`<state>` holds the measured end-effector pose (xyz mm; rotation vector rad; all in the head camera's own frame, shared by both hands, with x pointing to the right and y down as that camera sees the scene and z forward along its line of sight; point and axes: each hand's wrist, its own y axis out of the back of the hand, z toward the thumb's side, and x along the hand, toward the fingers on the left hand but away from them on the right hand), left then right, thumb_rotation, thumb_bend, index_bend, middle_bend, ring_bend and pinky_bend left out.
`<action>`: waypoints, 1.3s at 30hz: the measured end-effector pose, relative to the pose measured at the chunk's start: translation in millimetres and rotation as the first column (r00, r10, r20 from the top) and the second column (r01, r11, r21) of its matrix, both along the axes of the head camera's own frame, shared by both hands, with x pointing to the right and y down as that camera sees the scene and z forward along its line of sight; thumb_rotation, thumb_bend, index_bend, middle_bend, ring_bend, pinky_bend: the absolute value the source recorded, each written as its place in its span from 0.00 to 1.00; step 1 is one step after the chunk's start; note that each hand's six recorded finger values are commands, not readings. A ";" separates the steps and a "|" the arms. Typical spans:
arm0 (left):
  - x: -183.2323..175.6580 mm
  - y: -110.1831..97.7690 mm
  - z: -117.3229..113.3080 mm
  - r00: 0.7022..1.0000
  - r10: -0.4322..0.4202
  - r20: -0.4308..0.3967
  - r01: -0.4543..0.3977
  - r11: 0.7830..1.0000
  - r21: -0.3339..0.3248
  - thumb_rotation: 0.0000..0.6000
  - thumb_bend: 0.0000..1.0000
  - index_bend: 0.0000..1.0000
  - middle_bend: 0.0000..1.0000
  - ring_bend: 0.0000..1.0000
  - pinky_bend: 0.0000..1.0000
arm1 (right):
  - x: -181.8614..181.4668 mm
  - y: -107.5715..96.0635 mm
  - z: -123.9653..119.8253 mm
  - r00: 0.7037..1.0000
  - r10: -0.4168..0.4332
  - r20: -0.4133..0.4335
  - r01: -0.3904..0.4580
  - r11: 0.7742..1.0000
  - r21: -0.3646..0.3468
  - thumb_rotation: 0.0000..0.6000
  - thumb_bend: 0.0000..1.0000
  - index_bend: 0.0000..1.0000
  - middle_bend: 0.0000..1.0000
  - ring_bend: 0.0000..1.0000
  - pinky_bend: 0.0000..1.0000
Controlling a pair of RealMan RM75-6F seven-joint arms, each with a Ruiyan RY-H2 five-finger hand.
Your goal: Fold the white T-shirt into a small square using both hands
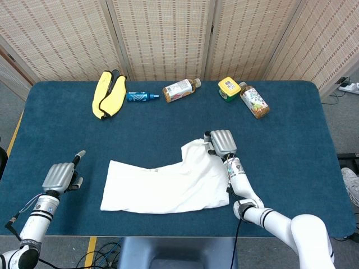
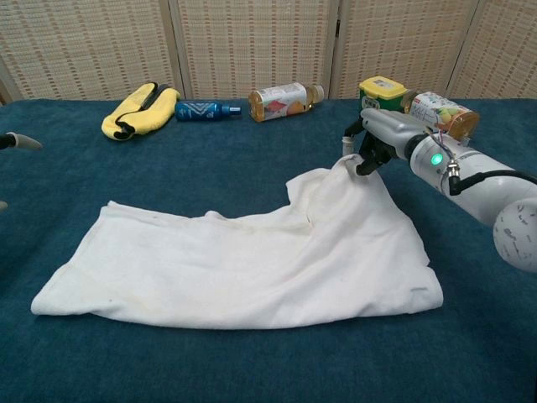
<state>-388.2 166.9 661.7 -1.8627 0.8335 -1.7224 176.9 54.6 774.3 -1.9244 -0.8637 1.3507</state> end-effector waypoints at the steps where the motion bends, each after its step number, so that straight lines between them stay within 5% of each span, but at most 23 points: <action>1: -0.3 -0.1 0.1 1.000 0.000 0.001 0.000 1.000 0.000 1.00 0.45 0.00 0.92 0.85 0.97 | -0.8 -1.6 0.3 1.000 0.000 0.002 0.000 1.000 0.003 1.00 0.54 0.59 0.95 0.99 1.00; 13: -2.0 -1.5 0.3 1.000 -0.004 0.005 0.004 1.000 -0.001 1.00 0.45 0.00 0.92 0.85 0.97 | -9.8 -12.8 9.0 1.000 -0.024 -0.019 0.024 1.000 -0.003 1.00 0.53 0.58 0.94 0.99 1.00; 22: -7.0 -0.3 0.6 1.000 -0.015 0.014 0.015 1.000 -0.003 1.00 0.45 0.00 0.92 0.85 0.97 | -18.9 -19.9 13.2 0.995 -0.076 -0.071 0.073 0.996 -0.042 1.00 0.38 0.15 0.88 0.97 1.00; 30: -9.4 0.4 0.2 1.000 -0.022 0.014 0.022 1.000 -0.001 1.00 0.45 0.00 0.92 0.85 0.97 | -28.6 -30.7 0.3 0.989 -0.122 -0.079 0.119 0.992 -0.044 1.00 0.38 0.13 0.88 0.97 1.00; 39: -9.5 2.0 2.8 1.000 -0.023 0.013 0.023 1.000 -0.009 1.00 0.45 0.00 0.92 0.85 0.97 | -34.7 -22.4 2.9 0.969 -0.220 -0.116 0.205 0.970 -0.130 1.00 0.38 0.13 0.88 0.97 1.00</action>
